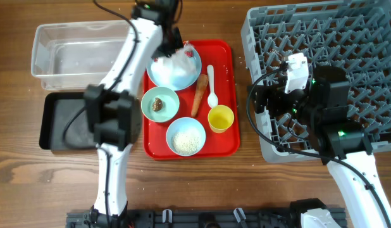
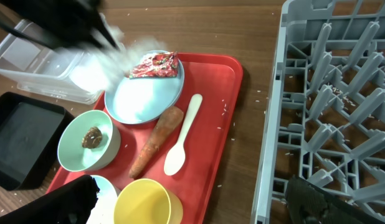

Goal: Sort waste into correct bins and load items into the dishwasher rack
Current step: 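Carry the tissue to the clear bin and release it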

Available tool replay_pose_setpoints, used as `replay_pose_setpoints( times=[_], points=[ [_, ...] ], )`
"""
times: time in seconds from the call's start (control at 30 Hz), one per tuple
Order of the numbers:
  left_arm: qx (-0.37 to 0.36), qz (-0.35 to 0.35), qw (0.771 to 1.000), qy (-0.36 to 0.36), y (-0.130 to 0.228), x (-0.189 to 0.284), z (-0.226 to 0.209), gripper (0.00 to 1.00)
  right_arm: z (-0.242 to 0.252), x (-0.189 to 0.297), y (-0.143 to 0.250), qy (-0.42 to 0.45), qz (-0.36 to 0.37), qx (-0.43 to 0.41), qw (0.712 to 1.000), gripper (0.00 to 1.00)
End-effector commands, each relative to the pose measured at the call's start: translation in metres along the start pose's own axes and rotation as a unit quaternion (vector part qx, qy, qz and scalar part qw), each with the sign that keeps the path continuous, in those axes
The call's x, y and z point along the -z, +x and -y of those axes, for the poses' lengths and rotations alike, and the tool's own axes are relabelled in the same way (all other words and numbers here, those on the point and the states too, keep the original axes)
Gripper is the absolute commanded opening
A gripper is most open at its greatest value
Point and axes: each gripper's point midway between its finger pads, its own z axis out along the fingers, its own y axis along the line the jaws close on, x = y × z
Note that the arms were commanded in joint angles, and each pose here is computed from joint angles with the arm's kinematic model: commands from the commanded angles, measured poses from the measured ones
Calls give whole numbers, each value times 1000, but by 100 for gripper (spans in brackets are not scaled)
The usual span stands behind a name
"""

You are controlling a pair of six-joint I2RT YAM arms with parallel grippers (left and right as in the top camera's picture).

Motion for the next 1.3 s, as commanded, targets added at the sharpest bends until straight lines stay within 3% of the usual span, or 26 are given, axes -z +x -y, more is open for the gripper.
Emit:
replay_pose_setpoints(
  times=[0.0, 0.27, 0.43, 0.5, 0.57, 0.6, 0.67, 0.9, 1.07, 1.27],
  points=[
    [1, 83, 996, 26, -38, 87, -29, 4, -2, 2, -8, -4, 8, -4, 1000, 100],
    [55, 93, 993, -40, -79, 79, -153, 4, -2, 2, -8, -4, 8, -4, 1000, 100],
    [64, 72, 993, -65, -92, 31, -202, 4, -2, 2, -8, -4, 8, -4, 1000, 100],
    [63, 60, 994, -71, -93, 6, -213, 11, -2, 2, -8, -4, 8, -4, 1000, 100],
    [68, 49, 994, -75, -92, -11, -220, 49, -2, 2, -8, -4, 8, -4, 1000, 100],
    [70, 46, 994, -76, -91, -14, -223, 74, -2, 2, -7, -4, 7, -4, 1000, 100],
    [70, 47, 994, -76, -92, -14, -223, 100, -2, 2, -7, -4, 7, -4, 1000, 100],
    [66, 71, 994, -59, -99, 9, -213, 99, -2, 2, -8, -2, 9, -2, 1000, 100],
    [36, 123, 991, -31, -107, 63, -172, 99, 0, 2, -9, 1, 10, -2, 1000, 100],
    [-152, 116, 981, 30, -83, 59, -65, 100, 0, 2, -9, 1, 10, -3, 1000, 100]
  ],
)
